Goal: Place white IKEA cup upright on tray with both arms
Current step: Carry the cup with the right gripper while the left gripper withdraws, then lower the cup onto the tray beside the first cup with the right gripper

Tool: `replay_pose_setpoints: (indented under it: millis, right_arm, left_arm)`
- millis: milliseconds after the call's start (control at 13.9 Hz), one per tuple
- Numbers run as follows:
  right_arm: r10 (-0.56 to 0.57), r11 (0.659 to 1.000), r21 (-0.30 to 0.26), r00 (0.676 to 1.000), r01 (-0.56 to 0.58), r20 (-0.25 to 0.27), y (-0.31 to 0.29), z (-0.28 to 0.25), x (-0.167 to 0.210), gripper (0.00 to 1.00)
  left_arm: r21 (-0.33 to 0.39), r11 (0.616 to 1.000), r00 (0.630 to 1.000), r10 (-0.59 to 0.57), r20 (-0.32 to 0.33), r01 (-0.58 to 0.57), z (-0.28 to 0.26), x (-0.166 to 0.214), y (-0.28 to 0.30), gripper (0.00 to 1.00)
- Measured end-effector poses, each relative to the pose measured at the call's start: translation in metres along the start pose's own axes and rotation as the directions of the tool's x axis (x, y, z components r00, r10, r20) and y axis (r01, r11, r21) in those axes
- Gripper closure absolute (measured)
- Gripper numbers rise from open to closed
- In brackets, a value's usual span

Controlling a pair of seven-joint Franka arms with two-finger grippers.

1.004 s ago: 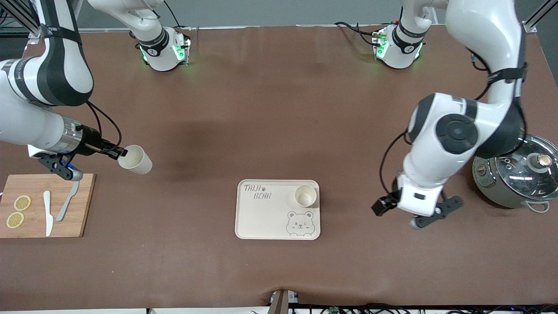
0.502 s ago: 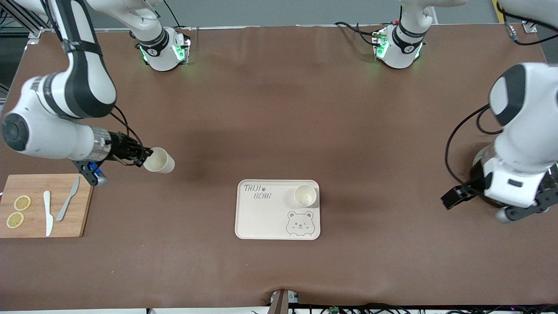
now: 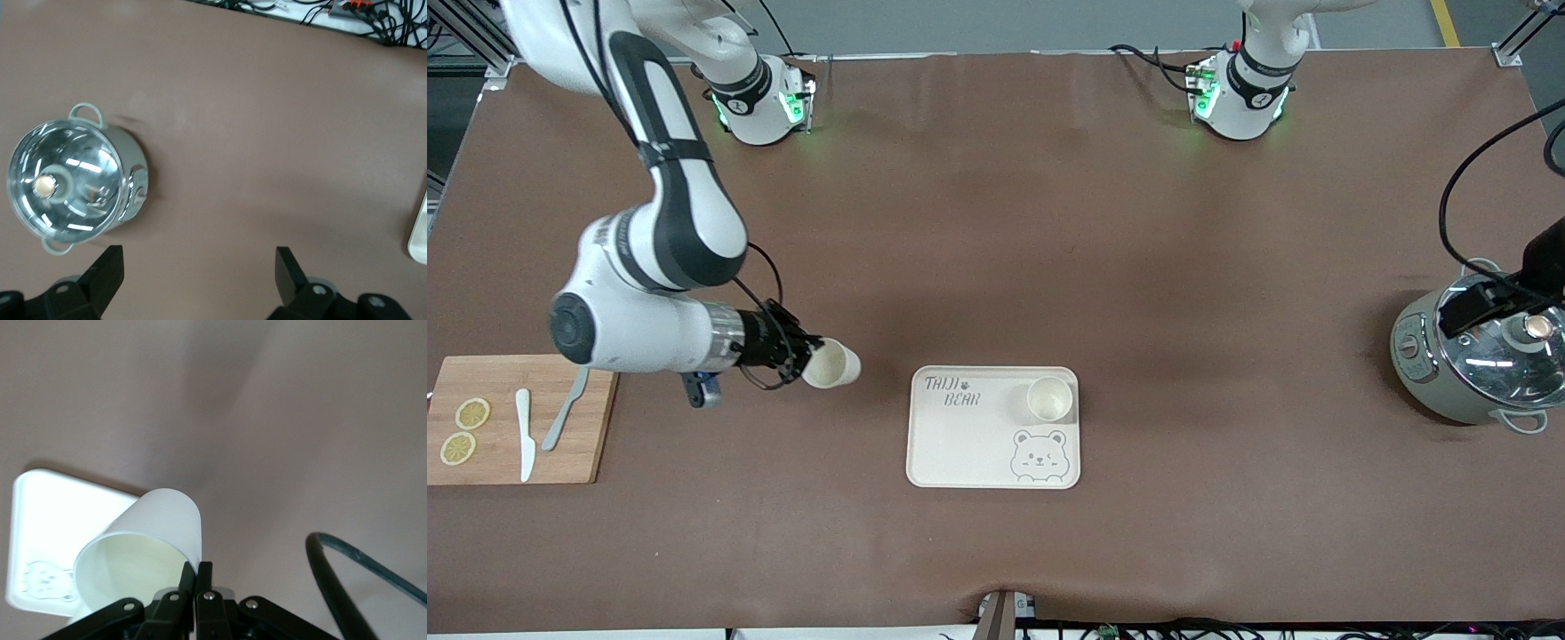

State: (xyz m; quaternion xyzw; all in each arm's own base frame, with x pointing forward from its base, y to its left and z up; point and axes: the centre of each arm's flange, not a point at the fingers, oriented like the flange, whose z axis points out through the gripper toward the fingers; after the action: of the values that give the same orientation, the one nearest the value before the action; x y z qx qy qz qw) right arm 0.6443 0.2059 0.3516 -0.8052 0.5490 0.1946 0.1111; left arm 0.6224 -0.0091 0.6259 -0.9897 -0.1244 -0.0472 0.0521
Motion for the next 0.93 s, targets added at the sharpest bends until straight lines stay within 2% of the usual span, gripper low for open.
replay_pose_setpoints:
  millis: [215, 359, 574, 717, 933]
  right_arm:
    - [0.065, 0.99, 0.127, 0.998, -0.062, -0.02, -0.033, 0.044, -0.031, 0.98]
    - [0.077, 0.984, 0.166, 0.996, -0.071, -0.033, -0.047, 0.06, -0.051, 0.98]
    - [0.074, 0.986, 0.154, 0.993, -0.059, -0.092, -0.054, 0.075, -0.059, 0.98]
    - [0.084, 0.984, 0.166, 0.987, -0.061, -0.136, -0.057, 0.096, -0.069, 0.98]
    - [0.075, 0.986, 0.159, 0.985, -0.05, -0.157, -0.058, 0.131, -0.082, 0.98]
  left_arm:
    - [0.011, 1.0, 1.0, 0.001, 0.029, -0.001, -0.016, -0.016, -0.003, 0.0]
    - [0.019, 1.0, 0.999, 0.004, 0.05, -0.005, -0.024, -0.024, -0.009, 0.0]
    - [-0.007, 0.999, 0.996, 0.049, 0.07, -0.049, -0.038, -0.032, -0.041, 0.0]
    - [-0.065, 0.995, 0.994, 0.075, 0.079, -0.069, -0.042, -0.035, -0.076, 0.0]
    - [-0.096, 0.993, 0.992, 0.083, 0.091, -0.075, -0.038, -0.038, -0.088, 0.0]
